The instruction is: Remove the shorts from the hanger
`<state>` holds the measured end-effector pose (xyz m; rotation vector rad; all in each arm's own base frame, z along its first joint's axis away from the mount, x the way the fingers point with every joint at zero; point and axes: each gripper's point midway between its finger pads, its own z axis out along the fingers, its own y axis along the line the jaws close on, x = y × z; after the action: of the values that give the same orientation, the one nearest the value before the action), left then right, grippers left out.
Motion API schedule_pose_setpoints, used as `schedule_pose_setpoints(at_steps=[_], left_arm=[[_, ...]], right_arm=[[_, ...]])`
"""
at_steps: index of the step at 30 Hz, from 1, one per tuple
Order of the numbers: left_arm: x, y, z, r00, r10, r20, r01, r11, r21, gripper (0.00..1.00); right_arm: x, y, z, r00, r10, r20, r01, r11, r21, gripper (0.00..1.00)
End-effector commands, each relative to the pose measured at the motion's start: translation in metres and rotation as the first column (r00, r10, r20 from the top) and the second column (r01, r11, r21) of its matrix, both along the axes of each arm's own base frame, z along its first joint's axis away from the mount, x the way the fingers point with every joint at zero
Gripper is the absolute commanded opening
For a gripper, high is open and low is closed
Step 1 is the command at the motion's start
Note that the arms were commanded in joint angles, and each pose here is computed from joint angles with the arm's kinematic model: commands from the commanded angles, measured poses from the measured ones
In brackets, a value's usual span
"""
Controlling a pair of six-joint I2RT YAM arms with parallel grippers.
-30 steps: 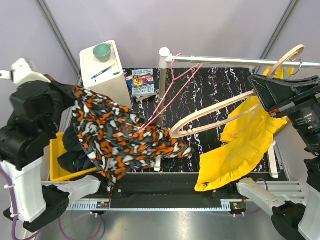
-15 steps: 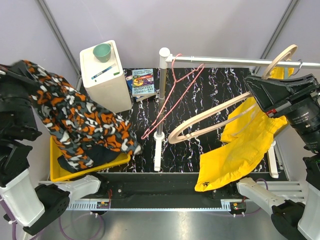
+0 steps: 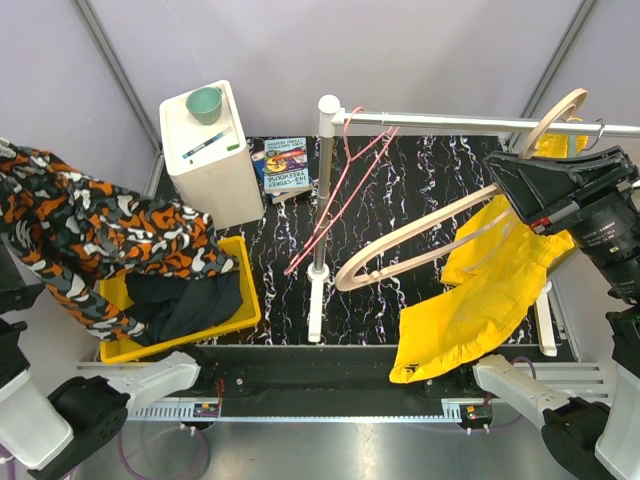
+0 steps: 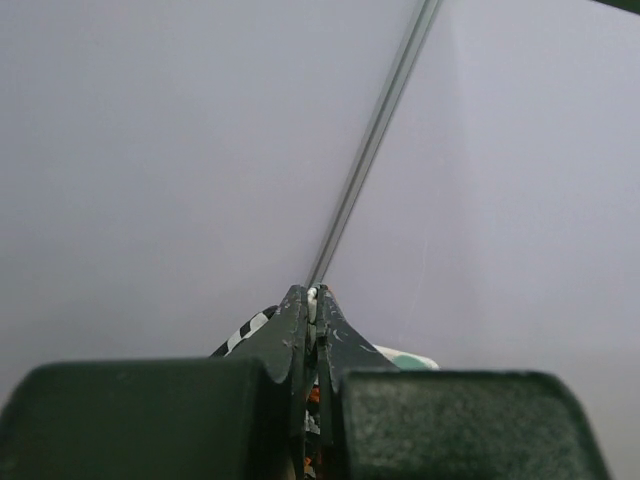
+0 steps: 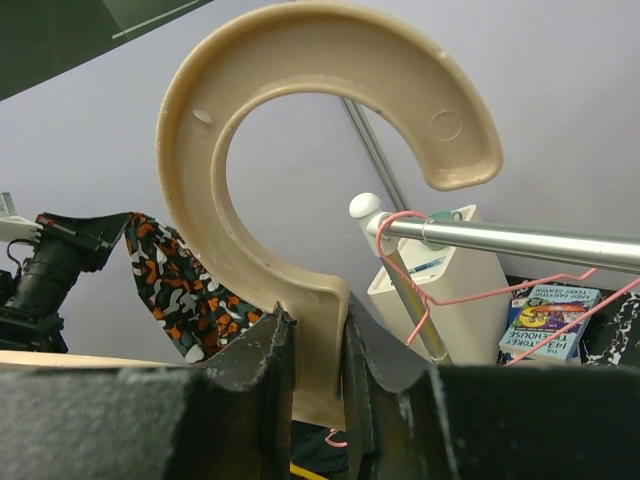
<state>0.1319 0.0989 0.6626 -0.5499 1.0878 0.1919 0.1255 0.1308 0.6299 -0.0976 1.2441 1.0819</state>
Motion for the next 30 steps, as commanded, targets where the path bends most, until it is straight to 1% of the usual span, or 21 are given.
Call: schedule_pose_setpoints(at_steps=[1, 3, 4, 6, 7, 8, 9, 13, 14, 15, 16, 17, 18, 19, 20, 21, 22, 23, 25, 26, 30], left_arm=[[-0.016, 0.016, -0.015, 1.0, 0.013, -0.01, -0.014, 0.999, -0.051, 0.0], [-0.01, 0.014, -0.033, 0.998, -0.009, -0.057, 0.006, 0.998, -0.064, 0.0], [-0.006, 0.013, -0.043, 0.997, -0.01, -0.083, 0.002, 0.996, -0.093, 0.0], [0.011, -0.004, -0.066, 0.988, -0.062, -0.145, 0.048, 0.994, -0.098, 0.0], [0.016, -0.007, -0.078, 0.985, -0.053, -0.166, 0.032, 0.992, -0.124, 0.0], [0.033, -0.025, -0.098, 0.973, -0.059, -0.224, 0.04, 0.995, -0.088, 0.0], [0.038, -0.031, -0.108, 0.968, -0.067, -0.24, 0.049, 0.996, -0.081, 0.0], [0.065, -0.065, -0.161, 0.947, -0.118, -0.299, 0.089, 0.99, -0.11, 0.0], [0.076, -0.073, -0.184, 0.931, -0.108, -0.347, 0.085, 0.993, -0.082, 0.0], [0.082, -0.077, -0.197, 0.923, -0.119, -0.367, 0.094, 0.992, -0.086, 0.0], [0.094, -0.095, -0.217, 0.894, -0.214, -0.395, 0.173, 0.975, -0.136, 0.0], [0.105, -0.084, -0.244, 0.879, -0.167, -0.447, 0.11, 0.982, -0.152, 0.0], [0.113, -0.086, -0.261, 0.859, -0.191, -0.474, 0.117, 0.977, -0.18, 0.0], [0.123, -0.098, -0.279, 0.83, -0.275, -0.485, 0.171, 0.953, -0.249, 0.0], [0.129, -0.087, -0.304, 0.814, -0.247, -0.525, 0.116, 0.956, -0.27, 0.0], [0.133, -0.086, -0.316, 0.804, -0.259, -0.535, 0.106, 0.948, -0.3, 0.0], [0.136, -0.091, -0.325, 0.796, -0.311, -0.519, 0.119, 0.921, -0.37, 0.0], [0.139, -0.078, -0.341, 0.795, -0.291, -0.531, 0.066, 0.913, -0.402, 0.0], [0.144, -0.079, -0.352, 0.792, -0.344, -0.505, 0.073, 0.874, -0.48, 0.0], [0.143, -0.069, -0.363, 0.794, -0.321, -0.516, 0.027, 0.867, -0.498, 0.0], [0.14, -0.055, -0.398, 0.782, -0.31, -0.54, -0.077, 0.812, -0.578, 0.0]], right_arm=[[0.001, 0.003, 0.01, 1.0, 0.018, 0.025, -0.018, 1.0, 0.005, 0.0], [0.002, 0.005, 0.009, 1.0, 0.024, 0.02, -0.024, 1.0, 0.005, 0.0], [0.003, 0.006, 0.008, 1.0, 0.025, 0.016, -0.025, 1.0, 0.006, 0.0], [0.005, 0.006, 0.008, 1.0, 0.028, 0.011, -0.028, 1.0, 0.012, 0.0], [0.006, 0.007, 0.007, 0.999, 0.033, 0.004, -0.033, 0.999, 0.016, 0.0], [0.007, 0.008, 0.007, 0.999, 0.037, 0.002, -0.037, 0.999, 0.018, 0.0], [0.008, 0.01, 0.006, 0.999, 0.044, -0.002, -0.044, 0.999, 0.016, 0.0], [0.009, 0.015, 0.002, 0.997, 0.074, -0.025, -0.074, 0.997, 0.021, 0.0], [0.008, 0.016, 0.002, 0.996, 0.083, -0.027, -0.083, 0.996, 0.022, 0.0], [0.009, 0.017, 0.001, 0.996, 0.088, -0.031, -0.088, 0.996, 0.021, 0.0], [0.008, 0.018, 0.002, 0.995, 0.097, -0.035, -0.096, 0.995, 0.024, 0.0], [0.008, 0.019, 0.001, 0.994, 0.102, -0.038, -0.101, 0.995, 0.024, 0.0], [0.008, 0.02, 0.0, 0.993, 0.107, -0.04, -0.106, 0.994, 0.024, 0.0], [0.006, 0.019, 0.001, 0.993, 0.111, -0.044, -0.109, 0.994, 0.03, 0.0], [0.006, 0.02, 0.0, 0.992, 0.117, -0.046, -0.116, 0.993, 0.03, 0.0], [0.004, 0.02, 0.0, 0.992, 0.12, -0.046, -0.119, 0.993, 0.028, 0.0], [0.003, 0.021, 0.0, 0.99, 0.127, -0.052, -0.126, 0.992, 0.029, 0.0], [0.003, 0.022, -0.002, 0.99, 0.131, -0.058, -0.13, 0.991, 0.025, 0.0], [0.002, 0.022, -0.002, 0.988, 0.138, -0.065, -0.137, 0.99, 0.021, 0.0], [0.002, 0.022, -0.003, 0.988, 0.139, -0.07, -0.138, 0.99, 0.022, 0.0], [0.003, 0.024, -0.004, 0.986, 0.147, -0.079, -0.145, 0.989, 0.023, 0.0]])
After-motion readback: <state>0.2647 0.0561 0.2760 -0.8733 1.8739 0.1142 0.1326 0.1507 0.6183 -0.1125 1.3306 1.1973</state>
